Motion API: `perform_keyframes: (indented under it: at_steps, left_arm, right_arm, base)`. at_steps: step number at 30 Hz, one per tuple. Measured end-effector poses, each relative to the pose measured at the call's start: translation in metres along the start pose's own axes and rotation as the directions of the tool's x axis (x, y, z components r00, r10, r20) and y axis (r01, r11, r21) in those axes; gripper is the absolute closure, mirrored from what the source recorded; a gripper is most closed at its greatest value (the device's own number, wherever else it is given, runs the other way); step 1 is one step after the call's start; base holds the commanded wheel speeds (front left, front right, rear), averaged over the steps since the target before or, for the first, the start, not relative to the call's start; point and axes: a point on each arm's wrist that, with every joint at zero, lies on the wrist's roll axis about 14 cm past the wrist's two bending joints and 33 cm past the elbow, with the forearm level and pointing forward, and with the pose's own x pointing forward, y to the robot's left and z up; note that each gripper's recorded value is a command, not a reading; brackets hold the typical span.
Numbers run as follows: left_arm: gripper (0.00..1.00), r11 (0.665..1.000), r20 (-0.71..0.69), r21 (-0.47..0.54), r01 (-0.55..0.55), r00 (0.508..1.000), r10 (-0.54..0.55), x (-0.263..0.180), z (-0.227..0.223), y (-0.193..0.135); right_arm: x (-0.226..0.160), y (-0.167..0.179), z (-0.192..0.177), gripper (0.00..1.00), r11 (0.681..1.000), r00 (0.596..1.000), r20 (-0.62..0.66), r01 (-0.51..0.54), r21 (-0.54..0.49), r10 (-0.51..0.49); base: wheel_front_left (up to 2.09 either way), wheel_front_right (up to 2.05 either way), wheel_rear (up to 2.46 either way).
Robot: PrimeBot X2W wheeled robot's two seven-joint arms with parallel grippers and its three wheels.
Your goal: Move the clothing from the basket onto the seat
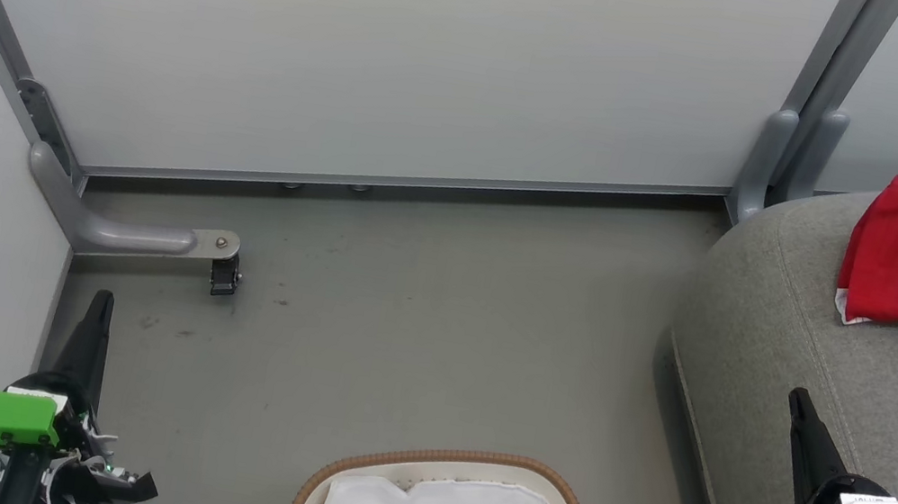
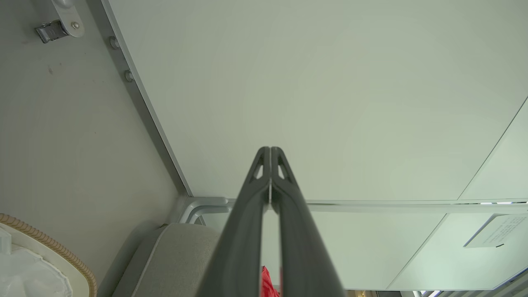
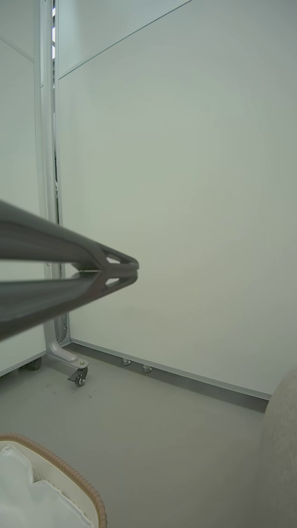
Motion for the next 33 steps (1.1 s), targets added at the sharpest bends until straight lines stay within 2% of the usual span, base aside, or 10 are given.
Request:
perform_keyframes:
  at_steps: [33]
  left_arm:
    - [1.0,1.0,0.0,0.0,0.0,1.0,0.0,0.0,0.0,0.0]
  right_arm:
    - [0.0,0.0,0.0,1.0,1.0,1.0,0.0,0.0,0.0,0.0]
  base:
    - [0.0,0.0,0.0]
